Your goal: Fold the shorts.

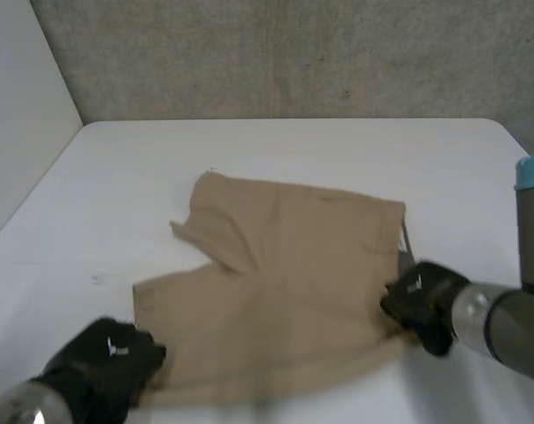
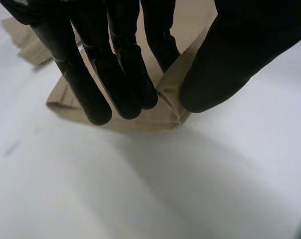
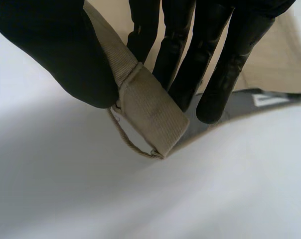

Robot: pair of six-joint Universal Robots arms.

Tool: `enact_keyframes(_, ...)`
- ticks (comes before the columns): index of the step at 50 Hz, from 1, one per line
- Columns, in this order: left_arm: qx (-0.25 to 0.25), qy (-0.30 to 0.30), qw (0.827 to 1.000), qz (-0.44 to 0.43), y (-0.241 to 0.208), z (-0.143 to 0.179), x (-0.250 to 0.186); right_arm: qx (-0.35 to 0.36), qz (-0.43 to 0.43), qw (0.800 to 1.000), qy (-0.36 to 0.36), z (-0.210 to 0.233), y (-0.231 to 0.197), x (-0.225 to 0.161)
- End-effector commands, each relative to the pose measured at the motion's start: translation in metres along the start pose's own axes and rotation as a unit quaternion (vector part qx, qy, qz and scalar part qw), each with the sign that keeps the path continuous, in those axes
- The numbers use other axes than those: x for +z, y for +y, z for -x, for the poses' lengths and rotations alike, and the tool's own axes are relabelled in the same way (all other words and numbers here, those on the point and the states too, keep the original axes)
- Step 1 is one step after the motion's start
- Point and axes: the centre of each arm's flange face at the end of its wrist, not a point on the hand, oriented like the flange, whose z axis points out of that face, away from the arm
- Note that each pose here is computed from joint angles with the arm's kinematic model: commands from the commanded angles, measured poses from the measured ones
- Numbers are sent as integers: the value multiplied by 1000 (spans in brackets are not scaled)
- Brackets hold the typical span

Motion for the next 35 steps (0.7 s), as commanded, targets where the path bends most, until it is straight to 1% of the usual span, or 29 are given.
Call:
enact_keyframes(1,-14,-9,998,-63,-24,16,-3,-24,-5,1000,1,-3,1,-7)
enact_keyframes(3,-17,-25,996,-79,-33,25,7,-10,-23,999,23,-14,-5,-2)
enact_keyframes(5,-19,-38,994,-96,-46,36,32,12,-38,998,43,-25,-10,5)
enact_keyframes(7,-18,-52,992,-115,-59,45,49,52,-57,995,70,-41,-17,24)
enact_keyframes(8,-18,-65,989,-133,-70,53,65,63,-66,993,79,-47,-19,29)
enact_keyframes(11,-17,-85,984,-155,-86,64,91,94,-89,985,109,-64,-30,48)
enact_keyframes(12,-17,-104,980,-169,-96,72,109,99,-95,984,117,-68,-32,52)
enact_keyframes(15,-21,-140,972,-187,-112,84,137,106,-103,978,150,-82,-37,67)
enact_keyframes(16,-22,-163,966,-199,-123,90,156,106,-107,975,162,-87,-39,72)
enact_keyframes(17,-23,-173,963,-203,-127,91,166,107,-110,973,173,-91,-41,77)
enact_keyframes(18,-24,-184,961,-207,-132,93,175,108,-119,967,197,-100,-43,87)
enact_keyframes(19,-23,-204,956,-212,-139,99,195,108,-126,963,211,-104,-45,91)
enact_keyframes(20,-21,-212,953,-213,-142,100,205,106,-132,960,224,-108,-46,96)
enact_keyframes(22,-8,-227,950,-216,-147,103,222,105,-152,948,261,-119,-48,110)
enact_keyframes(23,11,-237,947,-217,-149,103,240,101,-159,944,269,-120,-49,115)
enact_keyframes(26,43,-252,941,-221,-151,103,264,86,-184,934,296,-123,-50,135)
enact_keyframes(27,59,-263,934,-233,-154,102,276,80,-187,931,302,-123,-49,141)
enact_keyframes(29,72,-280,924,-249,-159,102,287,66,-188,928,315,-123,-46,153)
enact_keyframes(30,75,-290,918,-260,-162,103,291,51,-195,922,330,-125,-47,162)
enact_keyframes(31,77,-309,905,-283,-167,105,297,44,-198,919,337,-126,-47,166)
enact_keyframes(34,73,-331,886,-316,-172,108,303,23,-217,909,355,-126,-50,177)
enact_keyframes(35,70,-343,874,-336,-176,109,304,22,-221,906,359,-126,-50,178)
